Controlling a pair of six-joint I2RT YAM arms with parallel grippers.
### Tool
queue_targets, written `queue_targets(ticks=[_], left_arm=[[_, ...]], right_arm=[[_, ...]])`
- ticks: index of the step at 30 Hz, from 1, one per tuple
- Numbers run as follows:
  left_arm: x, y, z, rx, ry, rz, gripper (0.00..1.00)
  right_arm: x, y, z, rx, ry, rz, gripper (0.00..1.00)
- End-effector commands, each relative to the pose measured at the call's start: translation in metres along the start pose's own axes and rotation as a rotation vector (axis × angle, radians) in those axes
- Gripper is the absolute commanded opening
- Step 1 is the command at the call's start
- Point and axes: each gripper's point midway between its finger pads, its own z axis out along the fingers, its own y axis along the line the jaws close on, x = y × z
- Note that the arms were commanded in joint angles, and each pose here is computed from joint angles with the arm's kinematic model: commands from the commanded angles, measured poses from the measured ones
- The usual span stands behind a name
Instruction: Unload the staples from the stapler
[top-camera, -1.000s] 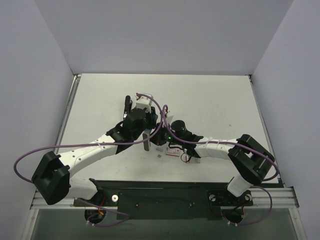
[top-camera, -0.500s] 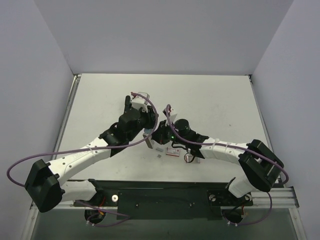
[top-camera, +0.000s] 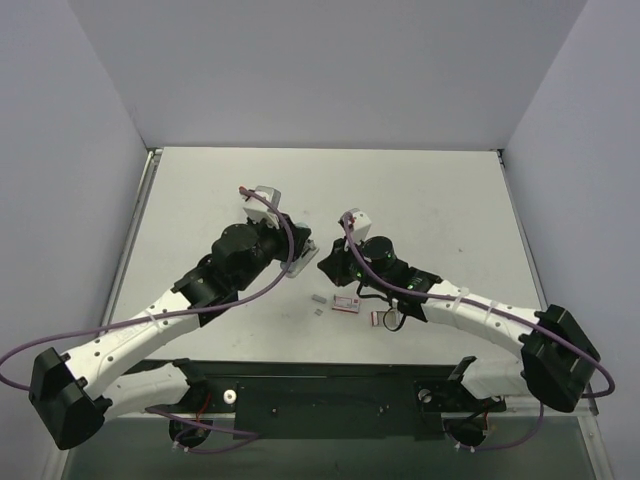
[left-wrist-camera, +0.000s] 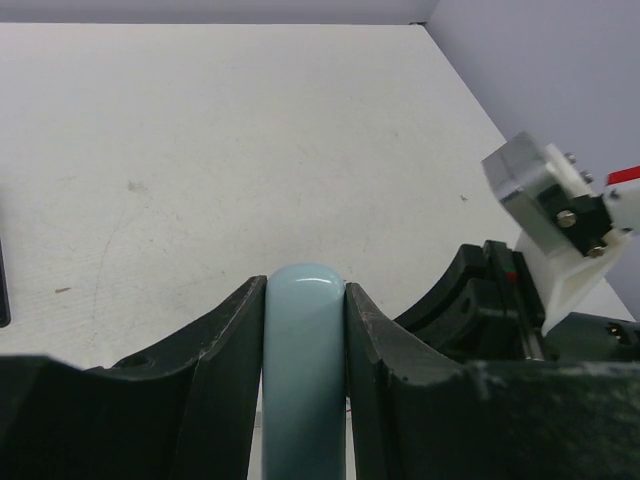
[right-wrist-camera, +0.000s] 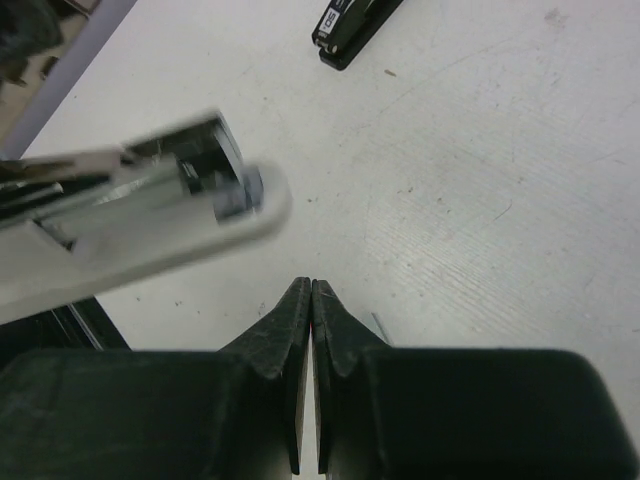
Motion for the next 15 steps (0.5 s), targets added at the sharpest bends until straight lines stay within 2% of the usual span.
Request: queue_targets(ticks=[1, 7, 15], left_arm=[[-0.016, -0.006, -0.012, 0.026, -0.054, -0.023, 0.00], [-0.027, -0.003, -0.023, 0.024, -0.097, -0.020, 0.00], [-0.030, -0.004, -0.029, 0.036, -0.113, -0.026, 0.00]], right_arm=[[-0.034, -0.004, -0.021, 0.064, -0.069, -0.072, 0.00], [-0.025, -0.007, -0.034, 0.074, -0.056, -0.058, 0.00], [-0.005, 0.005, -0.030, 0.021, -0.029, 0.007, 0.00]])
